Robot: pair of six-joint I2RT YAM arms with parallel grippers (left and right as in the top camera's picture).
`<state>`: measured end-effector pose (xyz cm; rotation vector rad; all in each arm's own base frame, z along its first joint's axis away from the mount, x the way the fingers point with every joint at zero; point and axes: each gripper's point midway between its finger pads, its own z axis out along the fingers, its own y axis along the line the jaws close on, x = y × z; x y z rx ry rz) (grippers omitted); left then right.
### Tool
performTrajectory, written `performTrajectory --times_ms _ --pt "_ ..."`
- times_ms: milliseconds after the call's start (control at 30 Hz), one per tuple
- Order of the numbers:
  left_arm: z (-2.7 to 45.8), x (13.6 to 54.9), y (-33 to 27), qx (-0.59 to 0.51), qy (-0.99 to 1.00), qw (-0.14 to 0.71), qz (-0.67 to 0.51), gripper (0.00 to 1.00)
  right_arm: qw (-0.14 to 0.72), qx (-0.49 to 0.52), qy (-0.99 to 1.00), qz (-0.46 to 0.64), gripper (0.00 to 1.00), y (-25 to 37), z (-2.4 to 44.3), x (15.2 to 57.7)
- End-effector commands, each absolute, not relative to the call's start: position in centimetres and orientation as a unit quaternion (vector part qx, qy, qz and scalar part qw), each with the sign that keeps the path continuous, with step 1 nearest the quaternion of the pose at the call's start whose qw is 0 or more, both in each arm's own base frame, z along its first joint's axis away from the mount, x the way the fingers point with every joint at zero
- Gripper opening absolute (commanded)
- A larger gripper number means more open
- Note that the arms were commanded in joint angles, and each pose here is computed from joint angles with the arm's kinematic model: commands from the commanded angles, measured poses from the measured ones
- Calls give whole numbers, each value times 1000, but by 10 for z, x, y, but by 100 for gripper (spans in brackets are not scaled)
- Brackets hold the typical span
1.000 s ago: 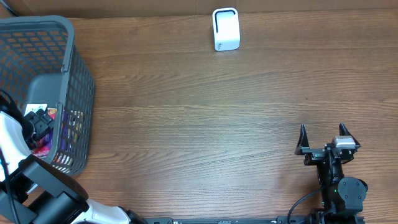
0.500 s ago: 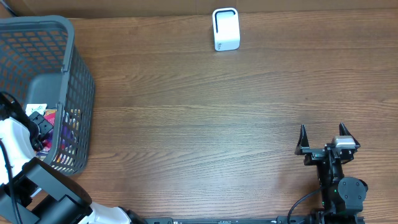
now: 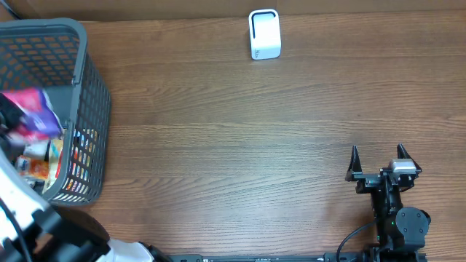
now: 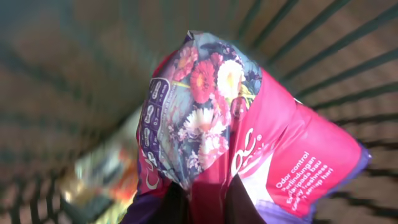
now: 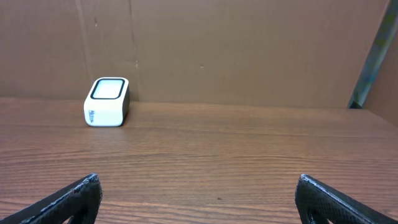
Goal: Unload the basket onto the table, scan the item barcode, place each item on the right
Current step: 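Lift the pink pack out and drop it on the table center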
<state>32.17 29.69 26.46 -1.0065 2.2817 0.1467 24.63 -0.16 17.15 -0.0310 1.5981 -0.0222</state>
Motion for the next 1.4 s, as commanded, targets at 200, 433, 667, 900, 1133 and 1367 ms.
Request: performTrajectory --times_ms 200,433,667,900,1133,1367 --pt "452 330 143 -179 806 545 -146 4 698 -10 716 -11 100 -3 170 246" --pt "431 338 -23 14 846 449 -288 4 698 -10 716 -11 100 -3 170 246" --pt "290 342 -93 24 956 237 -169 4 698 -10 716 -11 100 -3 170 246" --pt "179 354 -139 37 987 114 -110 4 698 -10 716 -11 100 -3 170 246" --pt "111 352 -164 40 993 14 -110 4 698 -10 716 -11 100 -3 170 246" --pt "155 368 -183 49 977 33 -204 24 698 -10 716 -11 100 -3 170 246"
